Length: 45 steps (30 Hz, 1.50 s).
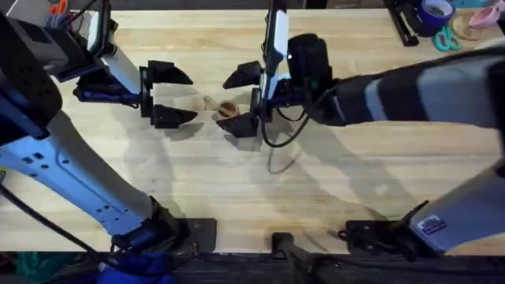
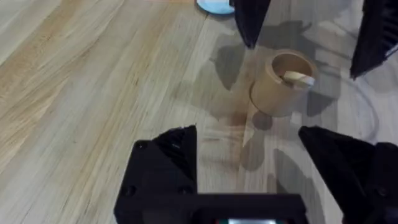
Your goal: Pick up a utensil and set it on the pink plate, then put the other utensil in the container.
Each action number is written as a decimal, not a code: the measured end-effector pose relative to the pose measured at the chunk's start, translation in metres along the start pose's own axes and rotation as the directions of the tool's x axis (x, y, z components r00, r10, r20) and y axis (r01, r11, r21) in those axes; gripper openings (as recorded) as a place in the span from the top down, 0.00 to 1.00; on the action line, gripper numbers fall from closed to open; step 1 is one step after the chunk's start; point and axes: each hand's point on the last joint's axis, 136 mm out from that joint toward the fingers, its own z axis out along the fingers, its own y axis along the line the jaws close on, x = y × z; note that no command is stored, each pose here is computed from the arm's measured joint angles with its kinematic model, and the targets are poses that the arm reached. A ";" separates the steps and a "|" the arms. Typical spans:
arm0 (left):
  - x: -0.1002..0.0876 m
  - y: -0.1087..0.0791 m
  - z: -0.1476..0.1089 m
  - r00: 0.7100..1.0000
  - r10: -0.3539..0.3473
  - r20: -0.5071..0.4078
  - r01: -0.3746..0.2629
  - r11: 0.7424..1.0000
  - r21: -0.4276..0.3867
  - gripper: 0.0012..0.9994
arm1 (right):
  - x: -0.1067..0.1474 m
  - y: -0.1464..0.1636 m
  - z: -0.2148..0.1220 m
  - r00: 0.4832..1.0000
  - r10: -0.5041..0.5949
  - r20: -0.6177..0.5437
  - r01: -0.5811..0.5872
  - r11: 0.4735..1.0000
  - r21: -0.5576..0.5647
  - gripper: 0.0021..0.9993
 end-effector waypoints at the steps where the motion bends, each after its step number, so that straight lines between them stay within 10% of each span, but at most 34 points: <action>1: 0.000 0.000 0.000 1.000 0.000 0.000 0.000 1.000 0.000 0.01 | -0.004 0.000 -0.003 1.000 -0.001 -0.002 0.001 1.000 0.009 0.00; 7: -0.009 0.001 -0.004 0.997 -0.079 0.004 0.079 0.997 0.011 0.00 | -0.023 0.001 -0.024 0.998 0.047 -0.034 -0.045 0.997 0.058 0.00; 21: -0.101 0.020 -0.050 0.981 -0.196 -0.015 0.195 0.981 -0.019 0.00 | -0.061 -0.032 -0.146 0.927 0.331 -0.175 -0.248 0.893 0.376 0.00; 30: -0.156 0.029 -0.063 0.937 -0.241 -0.252 0.212 0.968 -0.137 0.00 | -0.100 -0.065 -0.212 0.929 0.365 -0.068 -0.277 0.804 0.526 0.00; 37: -0.188 0.040 -0.066 0.821 -0.389 -0.419 0.248 0.903 -0.352 0.00 | -0.112 -0.075 -0.234 0.931 0.364 -0.041 -0.278 0.776 0.567 0.00; 45: -0.232 0.047 -0.079 0.776 -0.544 -0.318 0.297 0.761 -0.576 0.00 | -0.084 -0.084 -0.264 0.875 0.483 -0.027 -0.359 0.686 0.633 0.00</action>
